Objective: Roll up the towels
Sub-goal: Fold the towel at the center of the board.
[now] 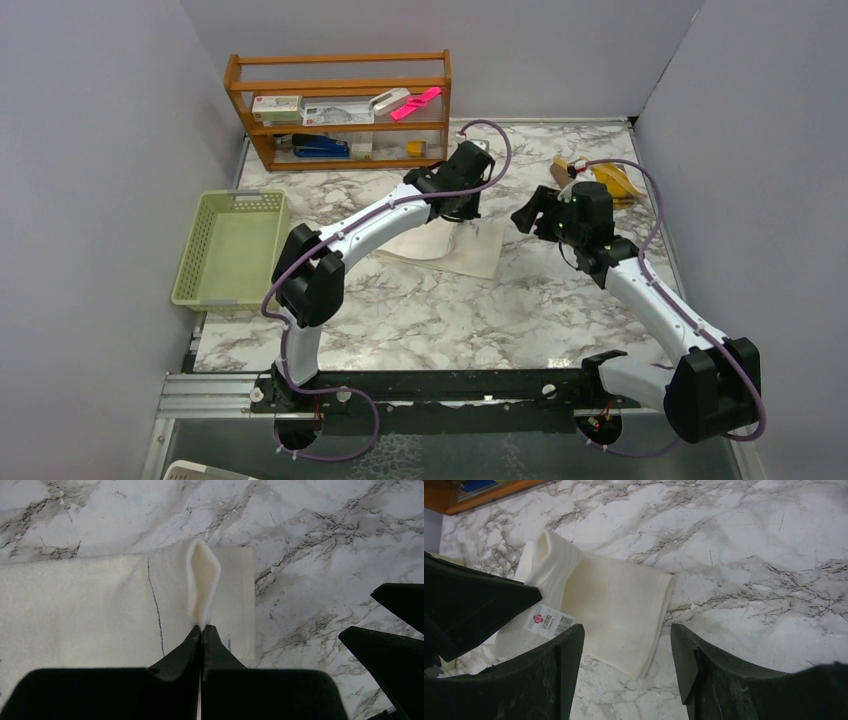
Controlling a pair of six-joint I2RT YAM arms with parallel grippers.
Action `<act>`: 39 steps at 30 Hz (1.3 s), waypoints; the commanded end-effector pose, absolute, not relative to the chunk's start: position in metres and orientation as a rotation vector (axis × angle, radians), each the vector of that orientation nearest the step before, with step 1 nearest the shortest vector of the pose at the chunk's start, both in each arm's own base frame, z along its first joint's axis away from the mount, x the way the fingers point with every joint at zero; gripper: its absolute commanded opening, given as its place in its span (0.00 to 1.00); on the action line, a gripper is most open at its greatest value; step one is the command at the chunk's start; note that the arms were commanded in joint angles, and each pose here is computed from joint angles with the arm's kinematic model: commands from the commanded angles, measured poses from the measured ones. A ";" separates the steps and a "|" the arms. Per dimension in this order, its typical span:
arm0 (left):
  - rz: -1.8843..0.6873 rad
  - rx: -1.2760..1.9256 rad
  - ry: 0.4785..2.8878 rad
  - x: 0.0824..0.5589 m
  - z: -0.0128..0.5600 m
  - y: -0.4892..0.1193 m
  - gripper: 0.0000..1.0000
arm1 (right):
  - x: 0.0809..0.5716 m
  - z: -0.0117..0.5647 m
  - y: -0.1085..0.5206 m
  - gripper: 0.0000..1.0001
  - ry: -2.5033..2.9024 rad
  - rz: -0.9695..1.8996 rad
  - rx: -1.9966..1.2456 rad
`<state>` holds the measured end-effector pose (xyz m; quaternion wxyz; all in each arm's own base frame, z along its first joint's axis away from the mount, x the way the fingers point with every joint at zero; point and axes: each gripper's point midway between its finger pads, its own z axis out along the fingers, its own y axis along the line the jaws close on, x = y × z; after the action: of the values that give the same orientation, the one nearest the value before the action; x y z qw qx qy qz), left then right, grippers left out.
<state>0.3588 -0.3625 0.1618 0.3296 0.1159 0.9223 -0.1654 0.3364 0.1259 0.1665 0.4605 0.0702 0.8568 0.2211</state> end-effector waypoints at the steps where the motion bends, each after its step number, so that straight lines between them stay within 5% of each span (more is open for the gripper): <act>1: -0.484 0.293 2.401 0.361 0.162 -0.379 0.00 | 0.340 0.164 0.117 0.65 2.099 0.500 0.190; 8: -0.551 0.327 2.497 0.359 0.101 -0.404 0.00 | 0.337 0.154 0.116 0.65 2.114 0.491 0.191; 21: -0.757 0.292 2.511 0.348 0.086 -0.434 0.00 | 0.334 0.141 0.117 0.65 2.138 0.500 0.197; 39: -0.812 0.199 2.394 0.351 0.139 -0.428 0.00 | 0.333 0.136 0.115 0.65 2.142 0.484 0.200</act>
<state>0.3512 -0.4241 0.0908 0.2600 0.0814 0.9226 -0.2732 0.3281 0.1204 0.1360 0.4371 0.0771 0.8717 0.2078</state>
